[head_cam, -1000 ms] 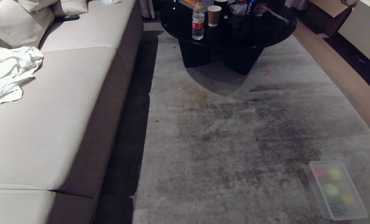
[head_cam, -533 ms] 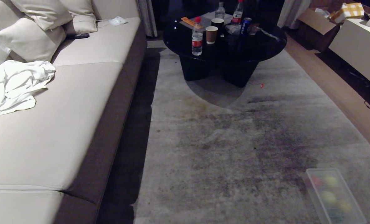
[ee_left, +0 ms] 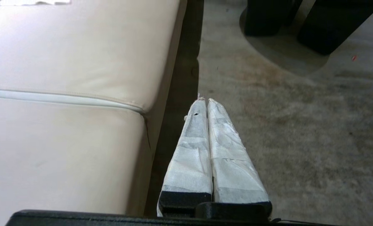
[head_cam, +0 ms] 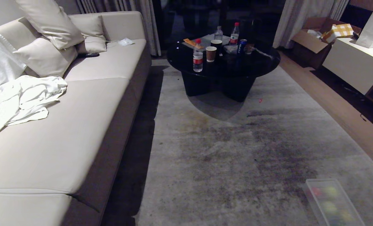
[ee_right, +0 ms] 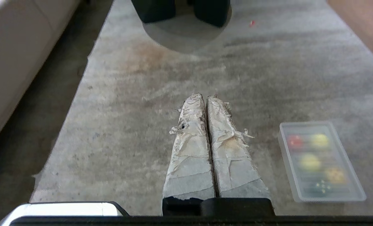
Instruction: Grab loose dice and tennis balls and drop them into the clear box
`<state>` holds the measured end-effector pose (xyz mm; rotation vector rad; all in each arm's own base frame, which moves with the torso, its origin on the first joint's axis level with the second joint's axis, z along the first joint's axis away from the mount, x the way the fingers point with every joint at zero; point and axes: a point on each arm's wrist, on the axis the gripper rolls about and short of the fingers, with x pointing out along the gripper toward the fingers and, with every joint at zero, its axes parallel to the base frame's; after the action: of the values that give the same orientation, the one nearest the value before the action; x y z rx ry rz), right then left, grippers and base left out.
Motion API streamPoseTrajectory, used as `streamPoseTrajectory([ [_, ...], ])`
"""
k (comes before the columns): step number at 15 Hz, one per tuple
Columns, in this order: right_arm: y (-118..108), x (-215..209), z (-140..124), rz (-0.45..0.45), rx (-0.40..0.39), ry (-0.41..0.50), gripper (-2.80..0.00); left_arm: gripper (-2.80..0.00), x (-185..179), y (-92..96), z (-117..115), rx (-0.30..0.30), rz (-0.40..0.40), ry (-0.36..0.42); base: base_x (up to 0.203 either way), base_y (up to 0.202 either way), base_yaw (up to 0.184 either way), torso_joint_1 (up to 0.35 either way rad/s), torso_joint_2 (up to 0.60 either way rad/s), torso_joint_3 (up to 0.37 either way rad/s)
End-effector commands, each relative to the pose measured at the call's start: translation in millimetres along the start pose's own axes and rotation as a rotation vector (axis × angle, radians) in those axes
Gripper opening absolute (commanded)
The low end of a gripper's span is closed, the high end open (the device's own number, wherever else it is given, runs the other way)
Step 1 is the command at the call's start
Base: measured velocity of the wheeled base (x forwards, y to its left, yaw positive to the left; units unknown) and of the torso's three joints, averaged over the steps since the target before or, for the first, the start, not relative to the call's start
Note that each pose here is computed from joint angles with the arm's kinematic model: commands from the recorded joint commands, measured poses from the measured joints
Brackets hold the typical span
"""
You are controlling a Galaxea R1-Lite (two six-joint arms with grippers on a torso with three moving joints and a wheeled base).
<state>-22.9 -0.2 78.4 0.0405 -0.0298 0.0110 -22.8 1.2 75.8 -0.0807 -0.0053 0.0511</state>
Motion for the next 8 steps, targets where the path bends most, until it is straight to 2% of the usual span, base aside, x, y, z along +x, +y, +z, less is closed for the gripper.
streamPoseTrajectory([
  [1, -0.1, 0.8, -2.9, 0.000, 0.001, 0.012, -2.80, -2.80, 0.2, 0.0, -0.4, -0.001, 0.000, 0.003, 0.000, 0.000, 0.000, 0.007, 0.00, 0.194],
  [8, -0.1, 0.9, -2.9, 0.001, 0.001, 0.012, -2.80, -2.80, 0.2, 0.0, -0.2, -0.002, 0.001, 0.002, 0.000, 0.000, 0.000, 0.003, 0.00, 0.202],
])
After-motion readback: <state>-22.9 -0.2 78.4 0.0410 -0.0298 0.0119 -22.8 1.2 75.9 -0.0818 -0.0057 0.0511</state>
